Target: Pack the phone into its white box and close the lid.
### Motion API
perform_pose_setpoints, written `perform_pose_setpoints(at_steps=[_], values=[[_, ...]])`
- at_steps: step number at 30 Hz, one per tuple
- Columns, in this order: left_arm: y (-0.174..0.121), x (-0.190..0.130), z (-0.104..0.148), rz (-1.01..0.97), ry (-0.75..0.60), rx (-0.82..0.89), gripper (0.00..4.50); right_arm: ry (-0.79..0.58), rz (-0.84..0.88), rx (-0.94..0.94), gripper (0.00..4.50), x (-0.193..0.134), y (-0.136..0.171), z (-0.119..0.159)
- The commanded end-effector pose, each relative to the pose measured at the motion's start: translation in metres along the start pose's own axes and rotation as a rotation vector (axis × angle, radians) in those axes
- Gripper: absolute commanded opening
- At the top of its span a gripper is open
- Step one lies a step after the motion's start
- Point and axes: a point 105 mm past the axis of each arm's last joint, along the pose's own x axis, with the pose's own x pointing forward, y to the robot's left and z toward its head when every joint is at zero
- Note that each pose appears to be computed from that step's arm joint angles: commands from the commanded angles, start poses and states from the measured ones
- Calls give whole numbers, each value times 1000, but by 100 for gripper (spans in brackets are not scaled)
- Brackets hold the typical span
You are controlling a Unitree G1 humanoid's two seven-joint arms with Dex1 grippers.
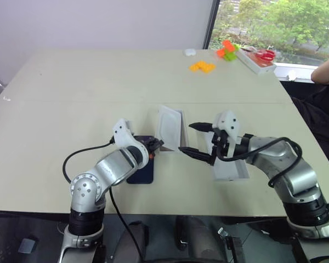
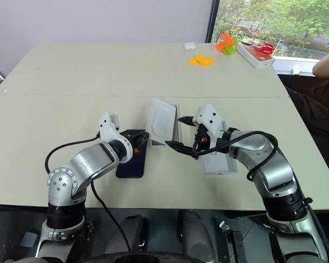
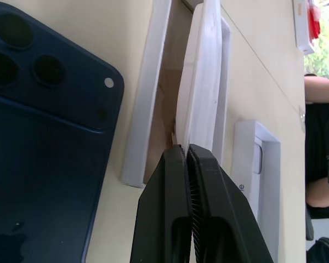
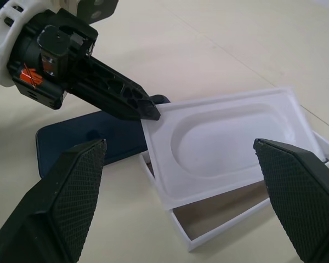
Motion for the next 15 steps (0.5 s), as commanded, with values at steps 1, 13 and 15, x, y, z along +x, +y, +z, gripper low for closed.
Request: perform_pose_setpoints(at_steps=[1,13,15], values=[[-11,-2,2,-50,-5,3,4,-38,-7,-40,450,-1,-3,13],[-23,-26,-5,-225,78,94,447,-13,-28,-42,450,-1,-8,8],[-22,-37,1,-261,69,148,447,7,-47,-45,450,-1,-13,4]])
